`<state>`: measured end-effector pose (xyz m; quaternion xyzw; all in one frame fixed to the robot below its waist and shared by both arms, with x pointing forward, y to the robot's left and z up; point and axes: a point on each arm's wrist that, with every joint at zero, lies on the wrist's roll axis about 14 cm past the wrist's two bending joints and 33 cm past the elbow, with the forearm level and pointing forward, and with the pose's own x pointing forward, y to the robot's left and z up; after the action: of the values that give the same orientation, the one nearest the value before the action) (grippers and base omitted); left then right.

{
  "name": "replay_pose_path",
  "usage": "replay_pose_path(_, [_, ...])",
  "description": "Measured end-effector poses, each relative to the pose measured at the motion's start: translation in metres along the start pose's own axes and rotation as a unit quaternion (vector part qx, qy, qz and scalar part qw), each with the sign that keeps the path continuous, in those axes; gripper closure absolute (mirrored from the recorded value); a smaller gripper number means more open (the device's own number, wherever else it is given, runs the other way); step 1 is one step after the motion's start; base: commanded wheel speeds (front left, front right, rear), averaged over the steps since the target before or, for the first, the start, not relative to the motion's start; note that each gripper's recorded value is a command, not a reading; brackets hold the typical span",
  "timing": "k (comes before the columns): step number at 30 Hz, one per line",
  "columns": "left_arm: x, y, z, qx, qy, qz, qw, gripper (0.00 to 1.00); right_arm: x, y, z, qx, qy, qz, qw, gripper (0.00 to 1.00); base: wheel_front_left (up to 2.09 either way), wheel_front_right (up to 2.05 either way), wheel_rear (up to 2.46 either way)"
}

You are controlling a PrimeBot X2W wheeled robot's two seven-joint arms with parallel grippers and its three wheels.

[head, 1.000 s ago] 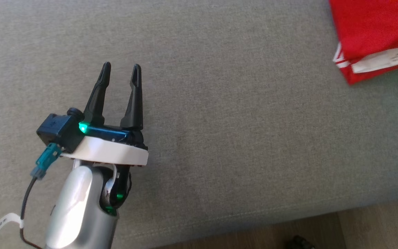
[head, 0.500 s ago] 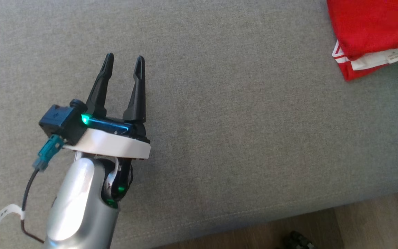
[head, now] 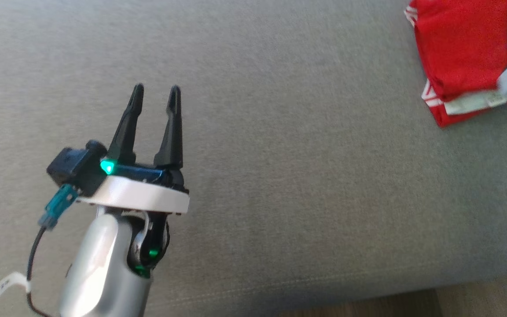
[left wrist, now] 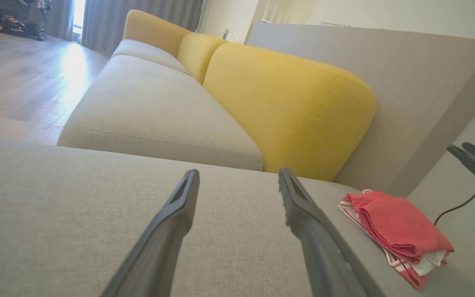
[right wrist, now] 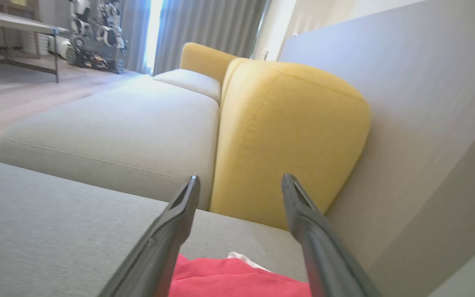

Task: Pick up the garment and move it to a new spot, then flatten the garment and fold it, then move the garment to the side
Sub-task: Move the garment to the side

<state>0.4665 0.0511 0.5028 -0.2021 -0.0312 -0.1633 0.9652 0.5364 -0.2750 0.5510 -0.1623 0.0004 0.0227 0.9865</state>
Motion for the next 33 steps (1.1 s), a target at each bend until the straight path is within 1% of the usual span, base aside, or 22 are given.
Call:
replay_pose_path(4, [-0.015,0.01,0.022,0.008,-0.023,0.028,0.999,0.0,-0.017,0.042,0.008,0.04,-0.024,0.037,0.998,0.0,0.0,0.0,0.0])
replay_pose_path(8, [-0.029,0.009,0.04,0.027,-0.04,0.031,0.998,0.0,-0.036,0.081,0.016,0.081,-0.046,0.066,0.994,0.0,0.0,0.0,0.0])
replay_pose_path(10, [-0.038,0.009,0.045,0.03,-0.043,0.036,0.998,0.0,-0.046,0.093,0.019,0.114,-0.056,0.067,0.99,0.0,0.0,0.0,0.0])
replay_pose_path(15, [-0.064,0.018,0.05,0.04,-0.044,0.069,0.996,0.0,-0.074,0.126,0.02,0.16,-0.064,0.08,0.982,0.0,0.0,0.0,0.0])
replay_pose_path(19, [-0.074,0.019,0.05,0.043,-0.042,0.078,0.995,0.0,-0.089,0.138,0.02,0.176,-0.068,0.081,0.979,0.0,0.0,0.0,0.0])
replay_pose_path(24, [-0.089,0.021,0.043,0.047,-0.03,0.09,0.994,0.0,-0.107,0.142,0.016,0.172,-0.068,0.073,0.98,0.0,0.0,0.0,0.0])
replay_pose_path(33, [-0.091,0.02,0.048,0.061,-0.038,0.092,0.993,0.0,-0.118,0.149,0.007,0.161,-0.058,0.074,0.982,0.0,0.0,0.0,0.0])
